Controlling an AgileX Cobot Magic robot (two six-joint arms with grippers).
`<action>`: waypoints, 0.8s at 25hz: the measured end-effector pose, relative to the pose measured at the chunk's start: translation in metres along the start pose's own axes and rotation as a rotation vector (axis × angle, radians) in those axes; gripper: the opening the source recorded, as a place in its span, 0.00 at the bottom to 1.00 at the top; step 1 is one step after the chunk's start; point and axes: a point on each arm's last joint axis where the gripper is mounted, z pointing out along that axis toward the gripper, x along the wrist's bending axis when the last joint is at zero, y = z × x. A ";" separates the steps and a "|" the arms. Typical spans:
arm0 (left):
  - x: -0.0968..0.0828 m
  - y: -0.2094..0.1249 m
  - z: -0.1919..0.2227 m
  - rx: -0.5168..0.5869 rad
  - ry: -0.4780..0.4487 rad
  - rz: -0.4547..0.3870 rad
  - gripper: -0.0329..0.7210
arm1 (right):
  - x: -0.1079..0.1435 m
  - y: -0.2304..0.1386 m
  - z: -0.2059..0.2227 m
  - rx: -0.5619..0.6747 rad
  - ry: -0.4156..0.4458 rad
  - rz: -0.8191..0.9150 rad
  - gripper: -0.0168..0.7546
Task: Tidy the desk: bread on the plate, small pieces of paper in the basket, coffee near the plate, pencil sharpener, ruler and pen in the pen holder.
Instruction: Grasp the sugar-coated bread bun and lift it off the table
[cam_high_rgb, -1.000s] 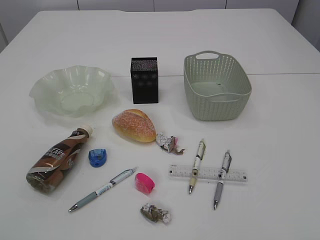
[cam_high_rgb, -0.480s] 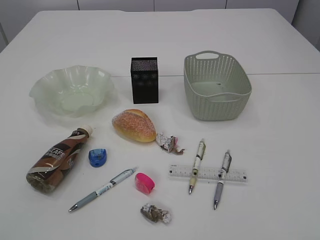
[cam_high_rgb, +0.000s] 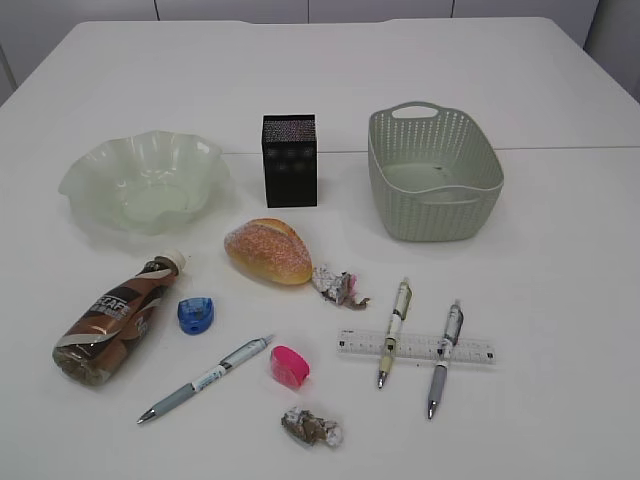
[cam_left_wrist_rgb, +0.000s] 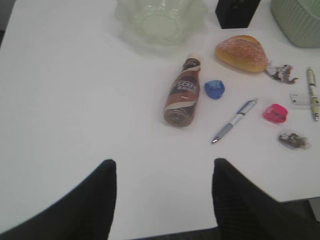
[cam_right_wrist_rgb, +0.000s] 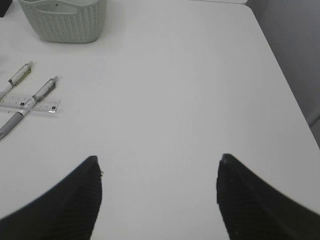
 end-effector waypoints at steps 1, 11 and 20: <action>-0.002 0.007 0.000 0.007 -0.016 -0.006 0.64 | 0.000 0.000 0.000 0.000 0.000 0.000 0.71; -0.013 0.044 0.021 0.119 -0.078 -0.042 0.64 | 0.000 0.002 -0.003 -0.011 0.008 0.102 0.71; -0.020 0.080 0.071 0.298 -0.107 -0.115 0.65 | 0.001 0.045 -0.006 0.081 0.055 0.137 0.71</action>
